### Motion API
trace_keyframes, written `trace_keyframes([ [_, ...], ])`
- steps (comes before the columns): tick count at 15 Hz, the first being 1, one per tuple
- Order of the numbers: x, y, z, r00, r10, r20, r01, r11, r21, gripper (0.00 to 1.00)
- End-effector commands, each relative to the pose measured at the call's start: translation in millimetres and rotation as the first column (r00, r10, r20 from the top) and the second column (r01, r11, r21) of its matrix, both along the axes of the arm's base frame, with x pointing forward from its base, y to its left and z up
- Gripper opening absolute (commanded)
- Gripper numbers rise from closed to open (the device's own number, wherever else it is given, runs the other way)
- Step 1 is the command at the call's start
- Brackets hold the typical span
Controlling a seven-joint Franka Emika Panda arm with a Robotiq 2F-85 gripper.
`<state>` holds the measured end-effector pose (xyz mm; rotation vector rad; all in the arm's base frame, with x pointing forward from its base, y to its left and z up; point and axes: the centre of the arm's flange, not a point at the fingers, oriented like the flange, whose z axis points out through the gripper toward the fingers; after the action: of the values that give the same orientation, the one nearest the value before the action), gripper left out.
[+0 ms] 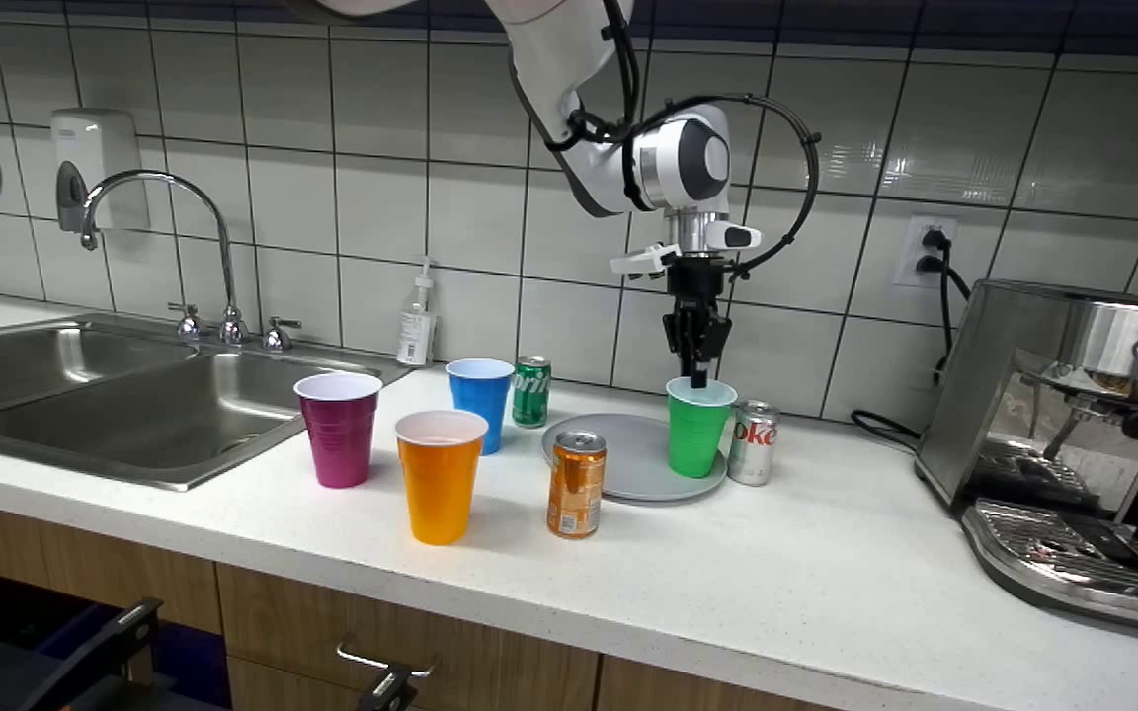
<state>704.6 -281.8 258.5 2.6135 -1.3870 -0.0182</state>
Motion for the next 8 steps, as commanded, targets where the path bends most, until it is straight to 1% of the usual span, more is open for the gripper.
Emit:
trace_keyframes([
  [1, 8, -9, 8, 1.0, 0.023, -0.014, -0.023, 1.0, 0.022, 0.59],
  [6, 4, -11, 10, 0.999, 0.039, -0.015, -0.038, 0.999, 0.032, 0.96],
  [7, 1, -13, 12, 0.999, 0.042, -0.012, -0.041, 0.998, 0.036, 1.0],
  [8, -2, -14, 13, 0.999, 0.046, -0.011, -0.045, 0.998, 0.044, 1.0],
])
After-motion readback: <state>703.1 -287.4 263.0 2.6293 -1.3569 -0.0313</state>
